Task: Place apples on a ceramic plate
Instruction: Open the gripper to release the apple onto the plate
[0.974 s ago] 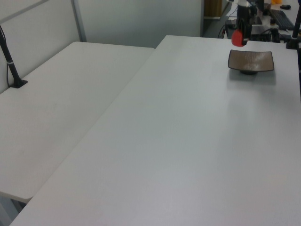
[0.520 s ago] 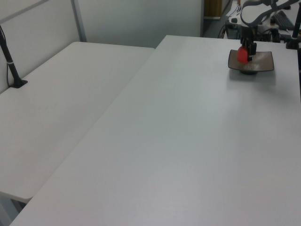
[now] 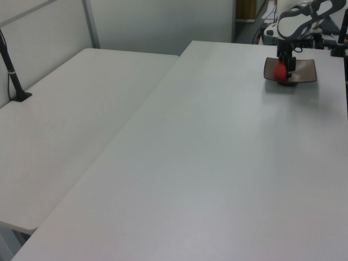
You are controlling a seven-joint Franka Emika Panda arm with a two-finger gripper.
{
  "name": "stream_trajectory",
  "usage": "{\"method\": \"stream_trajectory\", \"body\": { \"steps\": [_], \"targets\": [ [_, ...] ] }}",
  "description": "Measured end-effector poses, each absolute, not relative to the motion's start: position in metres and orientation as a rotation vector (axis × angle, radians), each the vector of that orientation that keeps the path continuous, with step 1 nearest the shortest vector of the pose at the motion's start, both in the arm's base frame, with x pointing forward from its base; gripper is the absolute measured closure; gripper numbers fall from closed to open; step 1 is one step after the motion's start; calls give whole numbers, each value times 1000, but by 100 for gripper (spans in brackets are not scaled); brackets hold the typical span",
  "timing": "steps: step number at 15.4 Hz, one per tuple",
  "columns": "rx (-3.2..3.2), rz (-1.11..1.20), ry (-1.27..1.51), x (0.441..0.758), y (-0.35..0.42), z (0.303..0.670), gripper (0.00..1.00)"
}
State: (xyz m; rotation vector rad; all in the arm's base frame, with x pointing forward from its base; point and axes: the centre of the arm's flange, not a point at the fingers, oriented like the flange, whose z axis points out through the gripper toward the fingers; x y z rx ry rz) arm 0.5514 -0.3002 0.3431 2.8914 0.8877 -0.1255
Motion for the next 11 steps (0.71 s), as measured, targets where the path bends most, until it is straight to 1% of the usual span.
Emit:
{"method": "stream_trajectory", "body": {
  "steps": [1,7,9,11],
  "targets": [
    [2891,-126,888,551,-300,342,0],
    [2899,-111,841,553,-300,348,0],
    [2901,-84,796,555,-298,358,0],
    [2894,-32,755,559,-294,380,0]
  ]
}}
